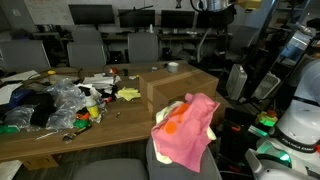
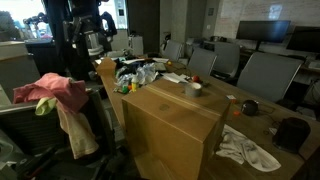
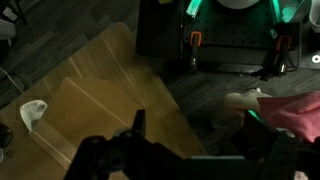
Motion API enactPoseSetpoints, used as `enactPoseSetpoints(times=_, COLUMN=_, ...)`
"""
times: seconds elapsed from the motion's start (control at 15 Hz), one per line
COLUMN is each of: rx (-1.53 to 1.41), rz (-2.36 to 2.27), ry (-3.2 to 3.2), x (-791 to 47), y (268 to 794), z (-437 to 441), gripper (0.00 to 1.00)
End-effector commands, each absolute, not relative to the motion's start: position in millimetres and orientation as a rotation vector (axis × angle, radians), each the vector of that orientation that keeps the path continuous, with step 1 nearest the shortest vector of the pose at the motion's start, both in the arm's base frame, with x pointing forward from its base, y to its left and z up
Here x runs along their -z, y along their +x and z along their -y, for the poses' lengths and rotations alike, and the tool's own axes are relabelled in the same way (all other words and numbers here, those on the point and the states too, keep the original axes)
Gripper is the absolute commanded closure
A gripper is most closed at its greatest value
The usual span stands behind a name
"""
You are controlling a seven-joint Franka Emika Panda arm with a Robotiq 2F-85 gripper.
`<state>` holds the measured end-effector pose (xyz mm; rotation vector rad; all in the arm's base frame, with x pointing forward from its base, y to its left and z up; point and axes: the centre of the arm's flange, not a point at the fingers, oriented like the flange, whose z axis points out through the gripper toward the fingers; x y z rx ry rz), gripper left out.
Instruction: Put the peach shirt, the green towel and the pink shirt on the backrest of the chair
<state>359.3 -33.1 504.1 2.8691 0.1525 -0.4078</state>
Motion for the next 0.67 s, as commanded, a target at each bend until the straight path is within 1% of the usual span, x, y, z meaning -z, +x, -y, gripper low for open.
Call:
enactPoseSetpoints(times=0.0, rx=0.269, rz=-0.102, ry=2.955, x=-502, y=319, z=66, gripper=0.00)
enactPoseSetpoints(times=0.33, rx=-0.043, rz=0.049, ry=2.999, x=-492, y=281, z=105, gripper=0.00)
enactPoseSetpoints(times=0.6, rx=-0.176, rz=0.115, ry=3.038, x=-484, y=252, z=127, gripper=0.00)
